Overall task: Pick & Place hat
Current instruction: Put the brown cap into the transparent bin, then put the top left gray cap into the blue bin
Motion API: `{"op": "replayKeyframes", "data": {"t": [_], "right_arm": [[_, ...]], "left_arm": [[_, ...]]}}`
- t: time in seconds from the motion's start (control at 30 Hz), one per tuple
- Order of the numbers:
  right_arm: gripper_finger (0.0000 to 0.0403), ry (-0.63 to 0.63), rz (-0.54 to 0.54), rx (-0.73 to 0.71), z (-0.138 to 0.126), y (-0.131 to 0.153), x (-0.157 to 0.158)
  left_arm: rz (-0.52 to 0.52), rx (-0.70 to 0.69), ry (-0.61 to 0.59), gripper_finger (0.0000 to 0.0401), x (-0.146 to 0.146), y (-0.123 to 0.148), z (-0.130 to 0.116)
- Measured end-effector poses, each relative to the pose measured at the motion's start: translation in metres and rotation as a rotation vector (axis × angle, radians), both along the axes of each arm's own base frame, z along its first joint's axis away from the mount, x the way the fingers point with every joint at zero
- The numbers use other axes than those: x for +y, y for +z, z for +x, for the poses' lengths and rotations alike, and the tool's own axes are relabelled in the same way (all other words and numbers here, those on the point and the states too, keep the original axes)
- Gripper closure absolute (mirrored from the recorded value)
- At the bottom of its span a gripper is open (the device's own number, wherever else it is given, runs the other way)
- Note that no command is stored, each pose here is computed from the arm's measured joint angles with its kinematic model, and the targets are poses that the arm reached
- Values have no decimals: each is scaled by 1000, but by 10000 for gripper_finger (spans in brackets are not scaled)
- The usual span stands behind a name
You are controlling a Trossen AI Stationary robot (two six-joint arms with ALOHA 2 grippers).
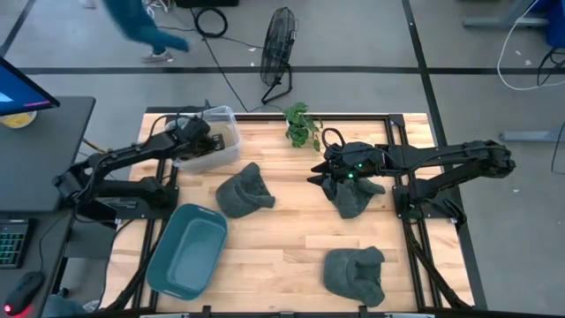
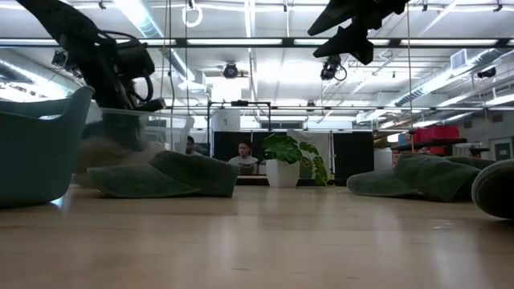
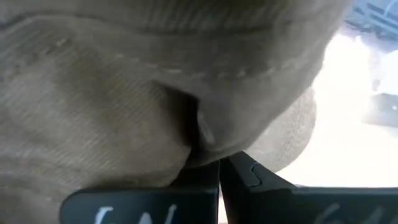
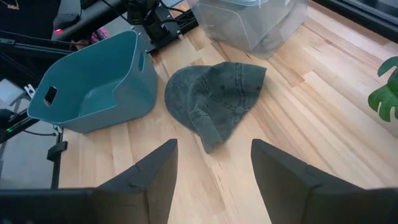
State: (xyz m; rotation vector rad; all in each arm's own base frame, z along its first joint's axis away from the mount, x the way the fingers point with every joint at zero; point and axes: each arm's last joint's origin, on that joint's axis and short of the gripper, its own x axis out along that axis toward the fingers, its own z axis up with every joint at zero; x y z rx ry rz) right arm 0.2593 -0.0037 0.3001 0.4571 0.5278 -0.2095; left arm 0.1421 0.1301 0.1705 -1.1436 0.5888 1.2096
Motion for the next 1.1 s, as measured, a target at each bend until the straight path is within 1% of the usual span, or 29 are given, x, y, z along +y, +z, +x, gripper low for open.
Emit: {"op": "replayKeyframes", "data": {"t": [0.07,0.17,0.27,0.3,0.43,0.53,0.63,0.7,0.8,0.87,1.0,1.1], "right_arm": [[194,0,0,0,0,0,0],[194,0,0,0,0,0,0],[194,0,0,0,0,0,0],[194,0,0,0,0,0,0],[194,-6,10,-1,0,0,0],[194,-13,22,-2,0,0,0],[194,-13,21,-2,0,0,0],[194,-11,18,-2,0,0,0],[194,-10,16,-1,0,0,0],[194,-9,17,-1,0,0,0],[194,0,22,-1,0,0,1],[194,18,41,-2,0,0,2]], "left_arm": [[29,-40,-16,399,1,7,2],[65,-106,-48,399,4,28,8],[164,-172,-109,399,8,62,16],[185,-175,-133,399,8,71,17],[231,-182,-202,399,5,109,24],[266,-209,-254,399,-2,137,29],[332,-256,-350,399,-15,162,39],[356,-297,-418,399,-27,176,46],[371,-352,-517,399,-47,189,55],[373,-390,-585,399,-62,192,61],[335,-448,-707,399,-93,192,74],[321,-439,-795,399,-116,187,85]]}}
